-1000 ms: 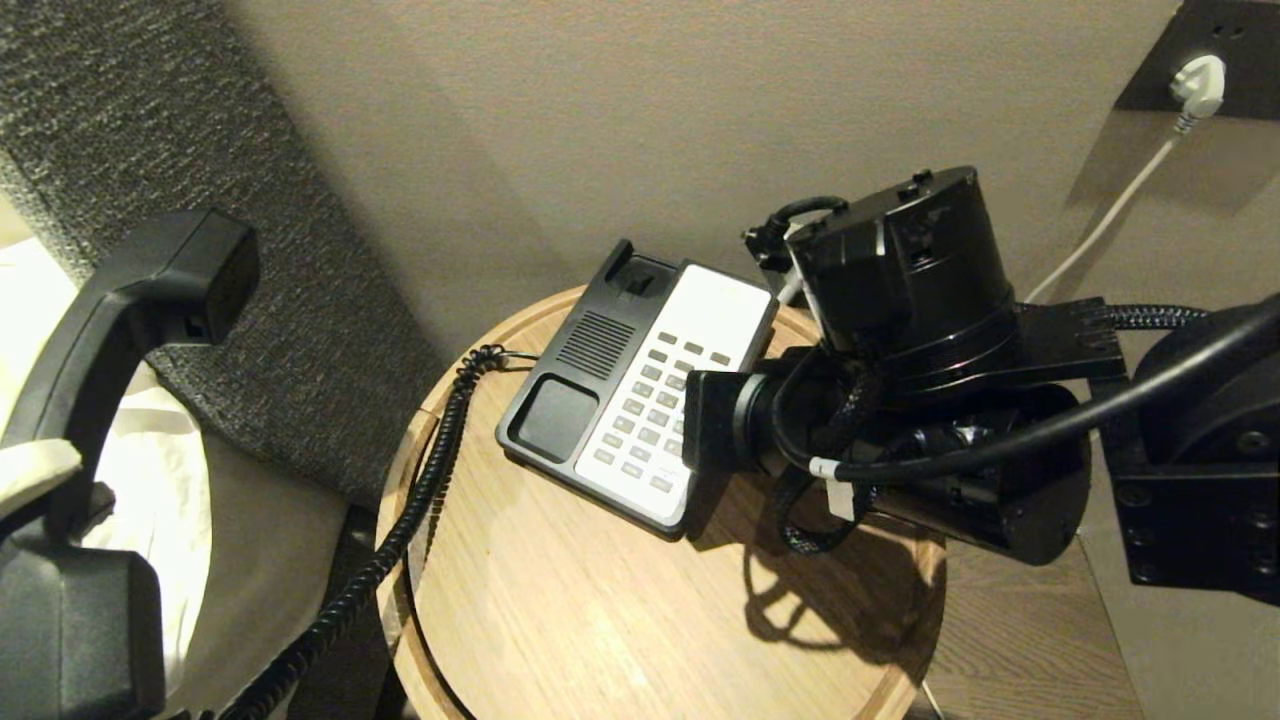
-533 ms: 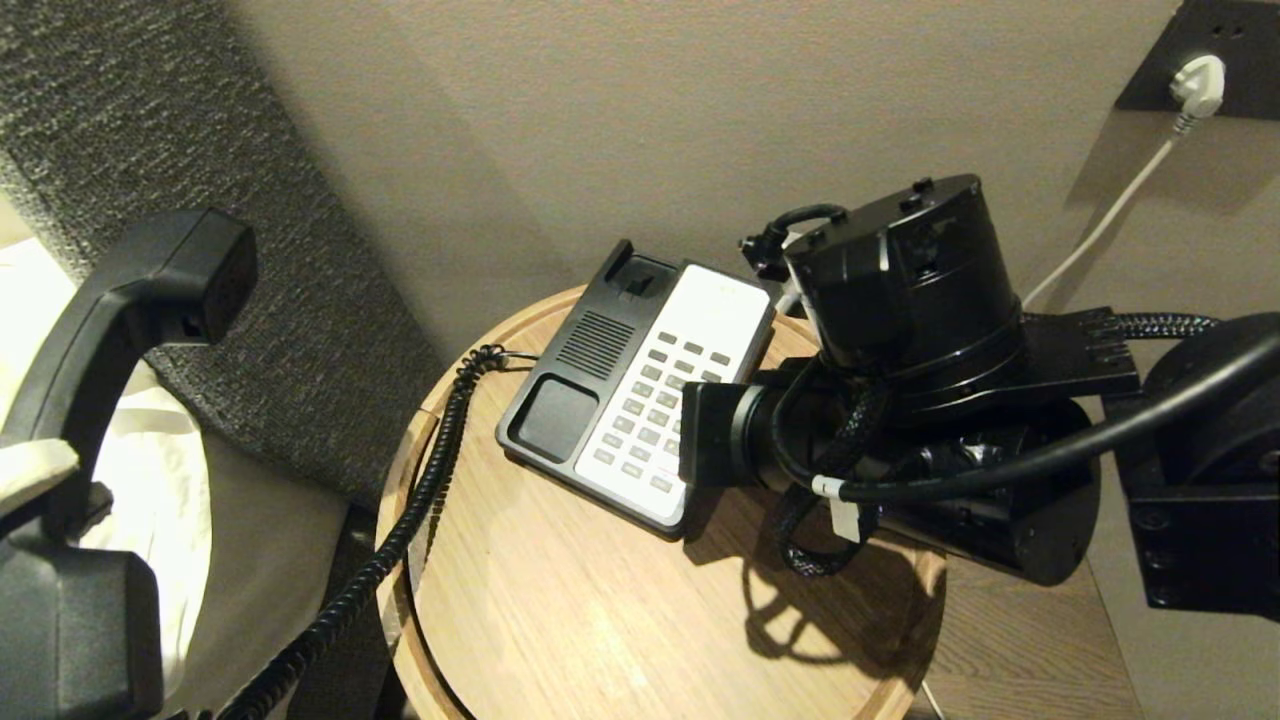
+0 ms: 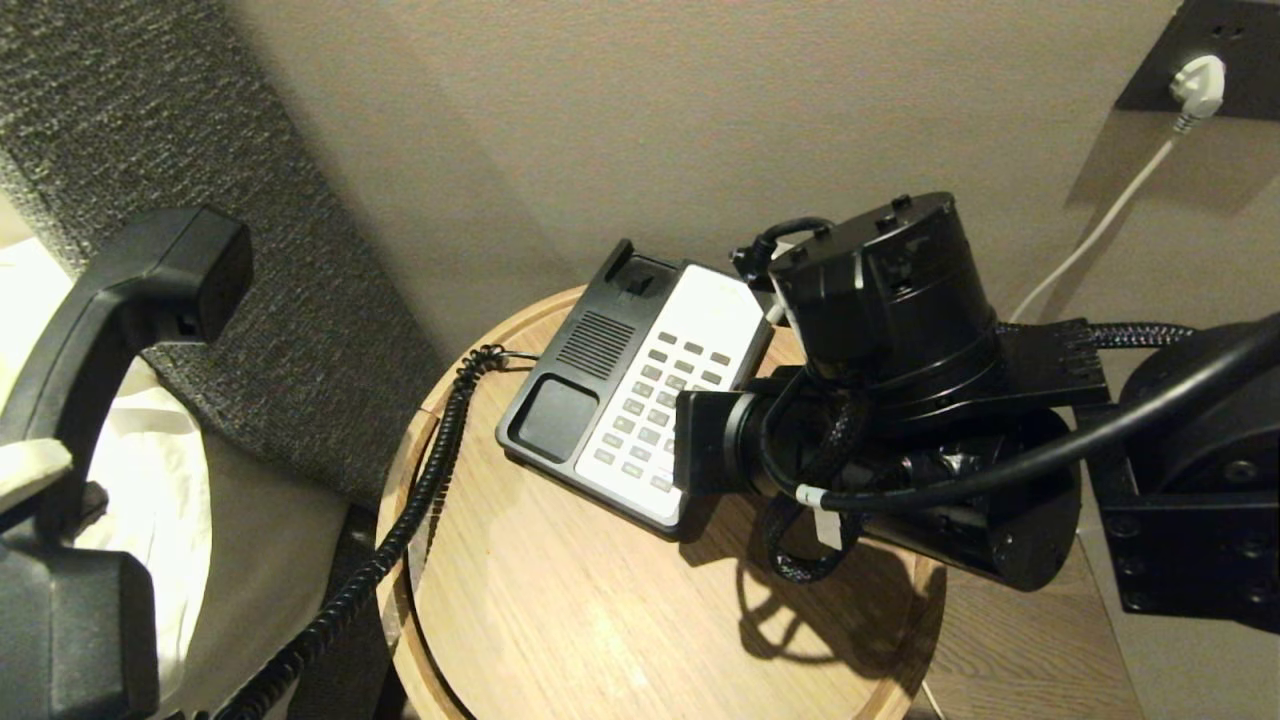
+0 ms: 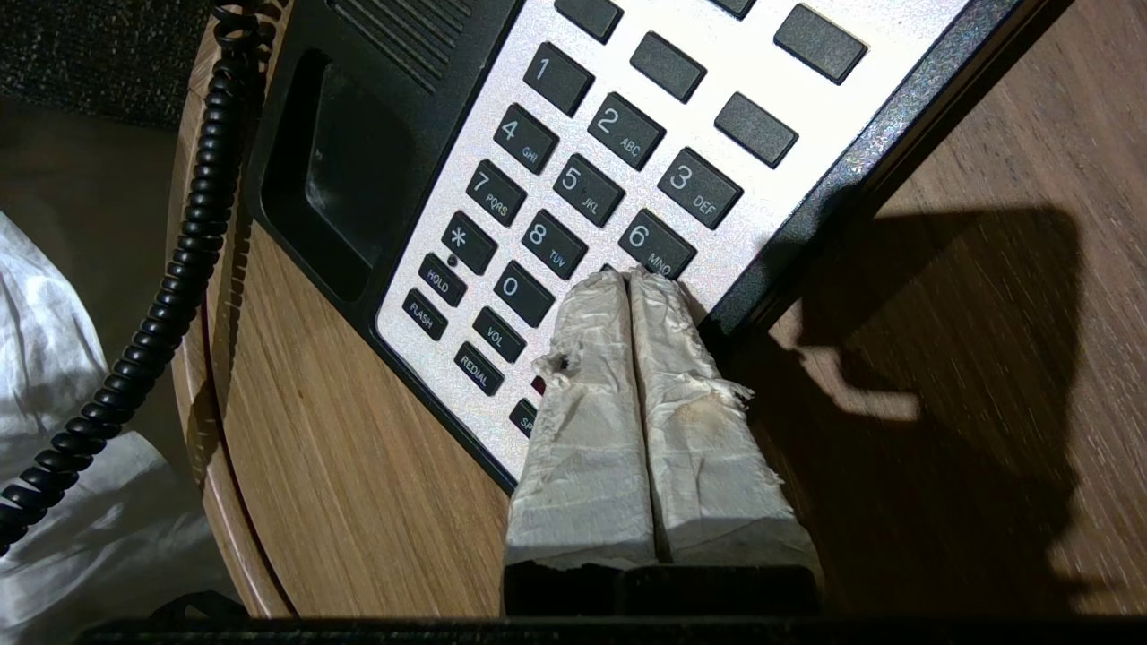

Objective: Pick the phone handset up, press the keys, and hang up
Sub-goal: Dial the number

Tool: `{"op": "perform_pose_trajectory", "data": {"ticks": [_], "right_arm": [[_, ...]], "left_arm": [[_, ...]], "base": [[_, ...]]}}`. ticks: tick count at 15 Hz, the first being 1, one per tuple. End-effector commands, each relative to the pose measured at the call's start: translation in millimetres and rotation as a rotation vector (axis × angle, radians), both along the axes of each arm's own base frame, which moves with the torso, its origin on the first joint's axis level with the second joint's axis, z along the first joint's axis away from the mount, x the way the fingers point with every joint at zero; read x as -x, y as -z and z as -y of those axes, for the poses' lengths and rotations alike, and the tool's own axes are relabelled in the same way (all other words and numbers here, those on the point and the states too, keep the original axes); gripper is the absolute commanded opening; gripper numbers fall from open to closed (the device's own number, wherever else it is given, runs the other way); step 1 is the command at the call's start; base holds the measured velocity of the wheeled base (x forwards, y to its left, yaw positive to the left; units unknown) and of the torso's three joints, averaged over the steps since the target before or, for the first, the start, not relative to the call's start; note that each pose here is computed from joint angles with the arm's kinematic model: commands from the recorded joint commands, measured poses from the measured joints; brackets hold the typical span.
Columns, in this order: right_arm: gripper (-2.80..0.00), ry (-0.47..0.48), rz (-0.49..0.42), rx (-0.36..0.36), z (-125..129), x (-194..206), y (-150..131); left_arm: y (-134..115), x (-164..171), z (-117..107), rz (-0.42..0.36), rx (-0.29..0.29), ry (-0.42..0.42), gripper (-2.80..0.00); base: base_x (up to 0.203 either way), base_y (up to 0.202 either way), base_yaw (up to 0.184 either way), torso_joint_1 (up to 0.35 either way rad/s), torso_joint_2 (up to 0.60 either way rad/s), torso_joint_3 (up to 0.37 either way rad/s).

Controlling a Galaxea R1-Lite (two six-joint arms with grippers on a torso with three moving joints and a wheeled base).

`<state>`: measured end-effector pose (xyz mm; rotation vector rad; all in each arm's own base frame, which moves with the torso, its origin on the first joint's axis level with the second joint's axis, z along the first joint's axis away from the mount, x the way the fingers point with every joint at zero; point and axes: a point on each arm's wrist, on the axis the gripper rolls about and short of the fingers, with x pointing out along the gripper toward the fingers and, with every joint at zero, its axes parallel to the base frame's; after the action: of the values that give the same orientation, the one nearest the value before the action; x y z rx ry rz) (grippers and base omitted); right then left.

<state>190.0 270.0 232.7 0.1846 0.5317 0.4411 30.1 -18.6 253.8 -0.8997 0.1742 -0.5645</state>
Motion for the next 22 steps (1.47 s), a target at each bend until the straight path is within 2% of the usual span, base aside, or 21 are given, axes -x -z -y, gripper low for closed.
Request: {"op": "perform_pose_trajectory", "data": {"ticks": [1,9,16,22], "right_arm": [[-2.80,0.002,-0.001,0.004,-0.7,-0.3,1.8],[-2.80,0.001,-0.003,0.012,-1.3,-0.7,3.2],[-2.80,-0.039,0.023,-0.053,-2.6,12.3,-16.5],[-2.80,-0.046,-0.020,-0.010,-3.1,16.8,-3.9]], "left_arm": [[-0.2,0.2,-0.1,-0.001,0.006,0.001,-2.80],[-0.2,0.2,-0.1,-0.001,0.006,0.001,-2.80],[-0.6,0.4,-0.2,0.000,0.007,0.001,-2.80],[0.0,0.2,-0.1,-0.002,0.004,0.001,-2.80]], "base": [[0.000,0.000,0.000,0.000,0.00,0.000],[0.000,0.000,0.000,0.000,0.00,0.000],[0.000,0.000,0.000,0.000,0.00,0.000],[0.000,0.000,0.000,0.000,0.00,0.000]]}}
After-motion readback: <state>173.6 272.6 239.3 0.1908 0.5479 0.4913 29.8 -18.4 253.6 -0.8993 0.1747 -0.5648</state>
